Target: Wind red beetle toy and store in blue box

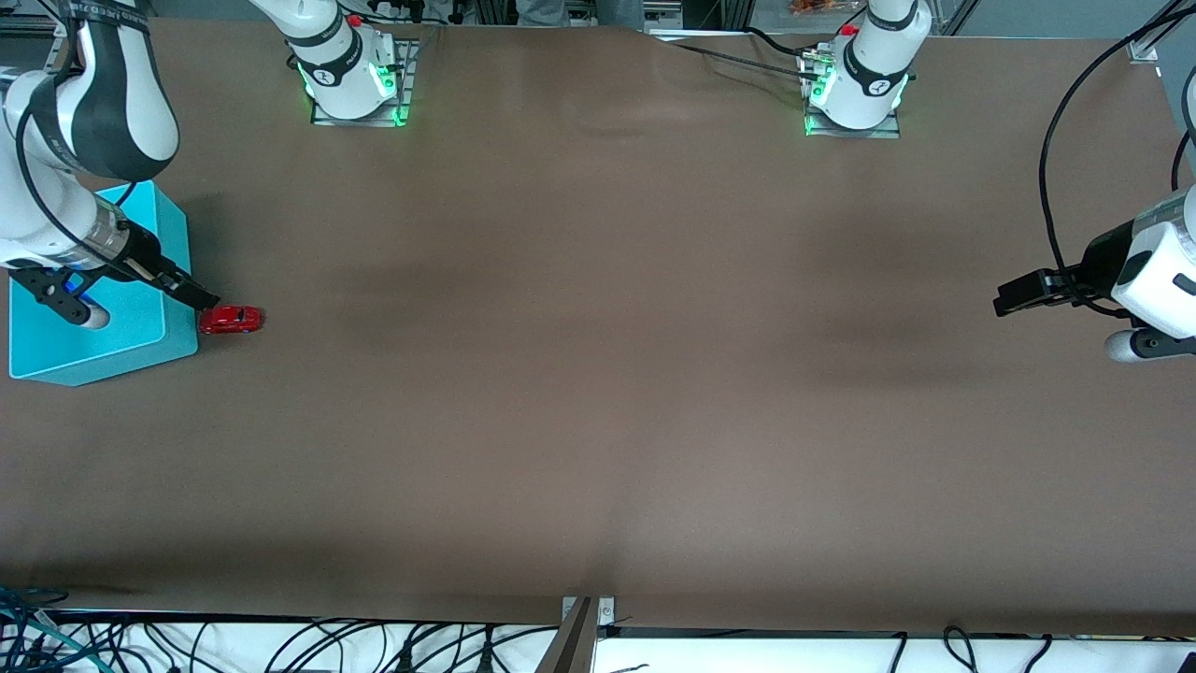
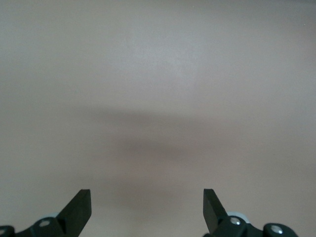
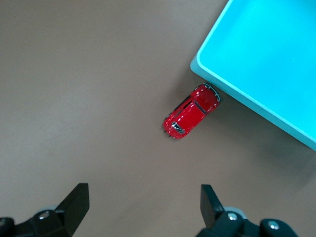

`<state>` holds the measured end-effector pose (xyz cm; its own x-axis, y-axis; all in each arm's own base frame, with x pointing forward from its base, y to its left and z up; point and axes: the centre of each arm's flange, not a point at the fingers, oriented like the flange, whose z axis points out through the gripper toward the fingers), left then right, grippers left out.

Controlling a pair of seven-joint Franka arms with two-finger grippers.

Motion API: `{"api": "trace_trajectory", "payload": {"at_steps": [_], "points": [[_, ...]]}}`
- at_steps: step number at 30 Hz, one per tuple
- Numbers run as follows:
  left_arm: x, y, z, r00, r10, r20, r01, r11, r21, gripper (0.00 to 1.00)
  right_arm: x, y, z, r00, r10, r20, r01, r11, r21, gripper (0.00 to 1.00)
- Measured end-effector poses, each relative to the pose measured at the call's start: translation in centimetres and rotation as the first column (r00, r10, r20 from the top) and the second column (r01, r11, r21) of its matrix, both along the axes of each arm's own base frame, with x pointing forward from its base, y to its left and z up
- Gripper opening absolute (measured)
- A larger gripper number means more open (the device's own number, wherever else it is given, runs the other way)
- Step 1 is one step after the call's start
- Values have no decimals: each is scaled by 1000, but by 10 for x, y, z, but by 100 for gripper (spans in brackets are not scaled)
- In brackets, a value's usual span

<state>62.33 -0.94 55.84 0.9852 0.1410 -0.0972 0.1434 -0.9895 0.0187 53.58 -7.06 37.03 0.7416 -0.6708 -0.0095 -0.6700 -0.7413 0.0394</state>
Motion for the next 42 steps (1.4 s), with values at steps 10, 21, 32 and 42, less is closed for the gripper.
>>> {"api": "trace_trajectory", "payload": {"at_steps": [10,21,32,42], "points": [[0,-12,0,1000,-21,0,21,1000,-3,100,-15,-33,-28,994,-105,27,106,994,-8,100],[0,-12,-1,1000,-20,-1,20,1000,-3,100,-17,-54,-64,980,-195,41,196,980,-27,100],[0,-17,-1,1000,-29,-1,29,1000,-5,100,-12,-53,-91,954,-295,51,297,954,-40,100],[0,-22,-1,999,-37,-1,37,999,-7,100,-10,-52,-123,934,-354,54,356,933,-55,100]]}}
